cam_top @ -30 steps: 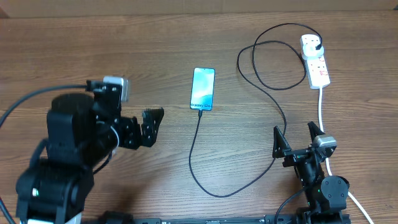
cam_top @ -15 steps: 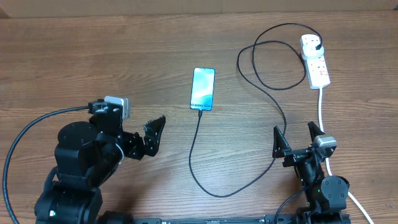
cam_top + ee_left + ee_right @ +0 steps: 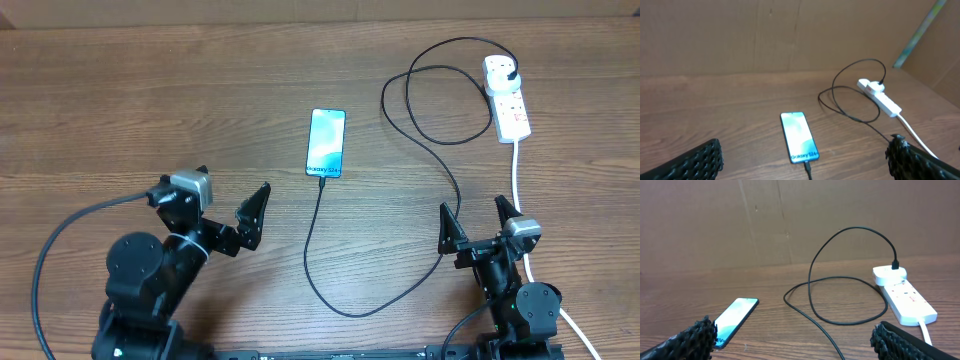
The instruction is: Plug charger to phone and switch on socket
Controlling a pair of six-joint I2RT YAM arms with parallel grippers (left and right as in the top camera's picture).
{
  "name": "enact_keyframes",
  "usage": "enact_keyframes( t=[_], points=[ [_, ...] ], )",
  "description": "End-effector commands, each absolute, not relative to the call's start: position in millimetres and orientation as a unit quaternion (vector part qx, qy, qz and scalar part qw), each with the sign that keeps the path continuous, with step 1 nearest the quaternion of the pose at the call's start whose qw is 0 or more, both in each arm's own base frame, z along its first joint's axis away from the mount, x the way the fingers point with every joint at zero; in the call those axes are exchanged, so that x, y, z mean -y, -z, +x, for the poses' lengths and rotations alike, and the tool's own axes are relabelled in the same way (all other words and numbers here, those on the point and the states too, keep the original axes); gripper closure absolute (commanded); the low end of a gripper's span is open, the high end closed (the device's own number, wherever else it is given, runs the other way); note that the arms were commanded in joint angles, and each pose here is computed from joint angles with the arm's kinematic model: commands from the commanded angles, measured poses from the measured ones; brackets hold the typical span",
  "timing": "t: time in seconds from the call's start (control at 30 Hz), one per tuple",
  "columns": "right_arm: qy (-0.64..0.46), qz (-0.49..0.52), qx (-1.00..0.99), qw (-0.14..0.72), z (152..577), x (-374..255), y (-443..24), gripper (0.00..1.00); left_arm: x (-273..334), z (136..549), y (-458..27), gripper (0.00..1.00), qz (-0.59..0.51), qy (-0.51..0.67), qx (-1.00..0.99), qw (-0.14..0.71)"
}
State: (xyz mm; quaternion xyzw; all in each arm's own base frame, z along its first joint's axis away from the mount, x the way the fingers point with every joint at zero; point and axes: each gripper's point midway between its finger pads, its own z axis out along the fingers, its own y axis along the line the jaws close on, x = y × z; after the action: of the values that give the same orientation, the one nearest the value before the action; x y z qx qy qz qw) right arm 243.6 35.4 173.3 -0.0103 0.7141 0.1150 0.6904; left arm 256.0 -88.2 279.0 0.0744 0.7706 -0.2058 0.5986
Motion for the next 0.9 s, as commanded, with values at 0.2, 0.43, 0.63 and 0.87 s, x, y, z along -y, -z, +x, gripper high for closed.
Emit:
enact_keyframes(
  t=[0.2, 0.43, 0.63, 0.87],
  points=[
    [-0.116, -0.012, -0.713, 0.691, 243.5, -36.5, -171.2, 0.0, 83.9, 250.5, -263.6, 0.0, 0.073, 0.205, -0.721, 0.657],
    [-0.116, -0.012, -0.713, 0.691, 243.5, -36.5, -171.2, 0.0, 73.8, 246.0, -262.4, 0.0, 0.061, 0.193, -0.684, 0.701],
    [-0.116, -0.012, -0.713, 0.691, 243.5, -36.5, -171.2, 0.0, 63.0, 240.6, -259.0, 0.0, 0.049, 0.18, -0.672, 0.717],
    [-0.116, -0.012, -0.713, 0.691, 243.5, -36.5, -171.2, 0.0, 58.7, 238.6, -260.8, 0.0, 0.044, 0.174, -0.645, 0.743]
  ],
)
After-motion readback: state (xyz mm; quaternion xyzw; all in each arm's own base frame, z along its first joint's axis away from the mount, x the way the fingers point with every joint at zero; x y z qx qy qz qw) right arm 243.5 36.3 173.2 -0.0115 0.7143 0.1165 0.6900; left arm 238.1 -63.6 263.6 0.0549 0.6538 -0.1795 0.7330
